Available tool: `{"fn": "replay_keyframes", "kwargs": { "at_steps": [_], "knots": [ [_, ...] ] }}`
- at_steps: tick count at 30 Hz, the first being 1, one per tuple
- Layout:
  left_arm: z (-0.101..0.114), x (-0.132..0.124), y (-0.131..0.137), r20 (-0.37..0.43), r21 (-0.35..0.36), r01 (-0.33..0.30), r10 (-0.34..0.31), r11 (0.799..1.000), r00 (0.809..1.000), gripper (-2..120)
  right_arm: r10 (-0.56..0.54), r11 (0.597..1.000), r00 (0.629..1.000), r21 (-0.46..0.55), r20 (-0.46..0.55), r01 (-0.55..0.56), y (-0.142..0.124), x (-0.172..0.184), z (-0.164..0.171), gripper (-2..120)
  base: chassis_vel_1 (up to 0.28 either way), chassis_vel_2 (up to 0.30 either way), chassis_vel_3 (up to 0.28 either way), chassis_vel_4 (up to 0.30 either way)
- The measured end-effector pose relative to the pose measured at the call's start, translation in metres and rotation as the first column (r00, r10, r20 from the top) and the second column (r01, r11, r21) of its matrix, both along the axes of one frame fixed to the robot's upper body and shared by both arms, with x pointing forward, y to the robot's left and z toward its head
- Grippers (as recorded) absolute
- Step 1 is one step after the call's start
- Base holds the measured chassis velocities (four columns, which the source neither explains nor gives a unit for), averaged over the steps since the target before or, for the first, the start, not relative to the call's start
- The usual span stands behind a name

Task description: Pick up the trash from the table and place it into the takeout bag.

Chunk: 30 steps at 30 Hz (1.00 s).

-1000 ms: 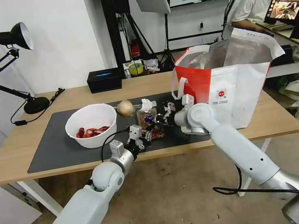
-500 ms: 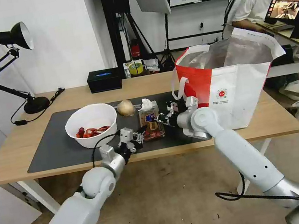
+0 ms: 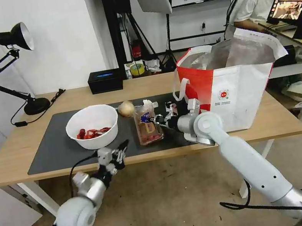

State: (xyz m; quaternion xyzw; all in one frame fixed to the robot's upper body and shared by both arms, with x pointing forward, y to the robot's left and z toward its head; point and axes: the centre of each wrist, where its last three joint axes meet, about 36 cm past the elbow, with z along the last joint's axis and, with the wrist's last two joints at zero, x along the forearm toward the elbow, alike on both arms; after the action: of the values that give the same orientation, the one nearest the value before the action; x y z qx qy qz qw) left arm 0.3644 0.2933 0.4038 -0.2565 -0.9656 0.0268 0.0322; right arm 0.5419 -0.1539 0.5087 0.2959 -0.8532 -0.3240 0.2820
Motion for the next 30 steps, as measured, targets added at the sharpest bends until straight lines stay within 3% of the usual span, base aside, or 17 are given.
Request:
{"fn": "replay_keyframes", "kwargs": {
  "at_steps": [8,10,16,20,21,23,24,26,27,29,30],
  "knots": [
    [-0.001,-0.022,0.017,-0.001,-0.018,-0.037,0.037,0.999,0.999,33,0.014,0.992,0.985,0.118,0.171,-0.034,-0.007,-0.017,0.049,0,0.0,0.0,0.0,0.0],
    [-0.001,-0.027,0.021,0.008,-0.017,-0.052,0.052,0.998,0.999,44,-0.032,0.985,0.966,0.17,0.256,-0.012,-0.014,-0.021,0.08,0,0.0,0.0,0.0,0.0],
    [-0.004,-0.033,0.023,0.009,-0.028,-0.068,0.068,0.997,0.998,62,-0.177,0.966,0.928,0.238,0.328,0.1,-0.028,-0.026,0.124,0,0.0,0.0,0.0,0.0],
    [-0.009,-0.038,0.019,0.009,-0.036,-0.075,0.076,0.997,0.997,81,-0.36,0.927,0.864,0.236,0.353,0.29,-0.056,-0.022,0.156,0,0.0,0.0,0.0,0.0],
    [-0.009,-0.038,0.019,0.009,-0.036,-0.075,0.076,0.997,0.997,81,-0.36,0.927,0.864,0.236,0.353,0.29,-0.056,-0.022,0.156,0,0.0,0.0,0.0,0.0],
    [-0.01,-0.039,0.018,0.007,-0.036,-0.053,0.053,0.998,0.999,91,-0.447,0.895,0.8,0.202,0.4,0.398,-0.076,-0.018,0.161,0,0.0,0.0,0.0,0.0],
    [-0.01,-0.039,0.018,0.007,-0.036,-0.053,0.053,0.998,0.999,91,-0.447,0.895,0.8,0.202,0.4,0.398,-0.076,-0.018,0.161,0,0.0,0.0,0.0,0.0],
    [-0.011,-0.04,0.018,0.006,-0.036,-0.04,0.04,0.999,0.999,100,-0.503,0.857,0.723,0.166,0.474,0.487,-0.093,-0.018,0.167,0,0.0,0.0,0.0,0.0],
    [-0.011,-0.04,0.018,0.006,-0.036,-0.04,0.04,0.999,0.999,100,-0.503,0.857,0.723,0.166,0.474,0.487,-0.093,-0.018,0.167,0,0.0,0.0,0.0,0.0],
    [-0.011,-0.038,0.016,0.006,-0.035,-0.033,0.033,0.999,0.999,107,-0.533,0.816,0.655,0.119,0.535,0.566,-0.112,-0.017,0.174,0,0.0,0.0,0.0,0.0],
    [-0.012,-0.038,0.015,0.004,-0.037,-0.03,0.03,0.999,1.0,109,-0.545,0.797,0.638,0.1,0.544,0.595,-0.12,-0.016,0.175,0,0.0,0.0,0.0,0.0]
  ]
}}
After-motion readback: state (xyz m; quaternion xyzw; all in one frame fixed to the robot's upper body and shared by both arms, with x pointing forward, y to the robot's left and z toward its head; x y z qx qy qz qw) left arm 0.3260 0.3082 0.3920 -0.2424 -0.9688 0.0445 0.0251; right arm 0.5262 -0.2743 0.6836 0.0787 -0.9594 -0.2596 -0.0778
